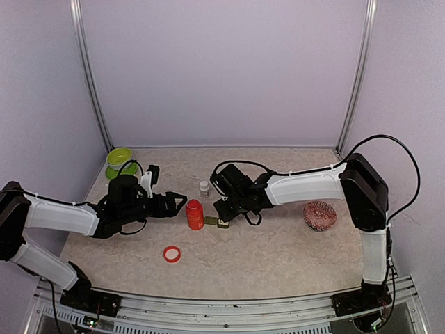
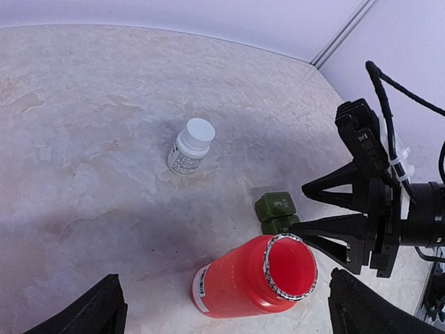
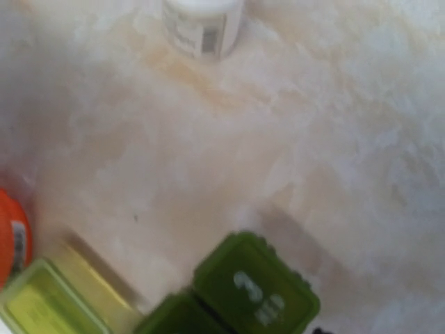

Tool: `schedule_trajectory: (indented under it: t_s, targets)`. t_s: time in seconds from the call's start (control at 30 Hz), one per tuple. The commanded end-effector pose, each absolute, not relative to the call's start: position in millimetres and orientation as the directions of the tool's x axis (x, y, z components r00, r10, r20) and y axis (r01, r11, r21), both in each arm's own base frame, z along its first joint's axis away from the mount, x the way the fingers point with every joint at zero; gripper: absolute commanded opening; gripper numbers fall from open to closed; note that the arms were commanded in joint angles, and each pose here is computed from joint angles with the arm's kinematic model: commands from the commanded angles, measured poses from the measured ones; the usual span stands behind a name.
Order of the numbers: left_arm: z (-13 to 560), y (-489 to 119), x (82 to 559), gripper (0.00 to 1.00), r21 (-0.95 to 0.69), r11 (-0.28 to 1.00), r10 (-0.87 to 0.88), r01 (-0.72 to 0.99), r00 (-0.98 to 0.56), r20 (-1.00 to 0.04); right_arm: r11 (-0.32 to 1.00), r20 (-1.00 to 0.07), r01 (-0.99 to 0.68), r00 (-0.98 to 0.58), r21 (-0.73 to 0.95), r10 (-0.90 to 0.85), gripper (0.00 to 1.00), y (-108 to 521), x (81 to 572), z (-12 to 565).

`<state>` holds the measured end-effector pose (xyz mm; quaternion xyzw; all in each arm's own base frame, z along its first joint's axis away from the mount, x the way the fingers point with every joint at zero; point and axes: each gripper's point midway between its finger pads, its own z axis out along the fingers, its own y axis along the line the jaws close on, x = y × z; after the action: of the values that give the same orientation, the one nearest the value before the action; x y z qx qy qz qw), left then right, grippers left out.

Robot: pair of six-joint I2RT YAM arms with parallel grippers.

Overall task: Sort the pills into containers
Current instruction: Adjust the pill container at the center of the board.

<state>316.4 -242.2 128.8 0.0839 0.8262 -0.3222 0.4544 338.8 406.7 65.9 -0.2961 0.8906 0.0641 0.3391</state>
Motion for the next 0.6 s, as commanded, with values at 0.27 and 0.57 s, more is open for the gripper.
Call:
schedule_trajectory:
  t_s: [0.27, 0.57]
  targets:
    - [128.6, -247.2, 316.4, 0.99, -0.463, 0.768, -0.155, 0.443, -0.572, -0.805, 0.845, -0.621, -0.508, -0.611, -0.167, -0.49, 0.59, 415.5, 373.4, 53.6]
    - [130.2, -246.9, 315.7, 0.99, -0.464, 0.766, -0.157, 0.445, -0.57, -0.806, 0.87, -0.578, -0.451, -0.662, -0.2, -0.477, 0.64, 387.4, 376.9, 32.9]
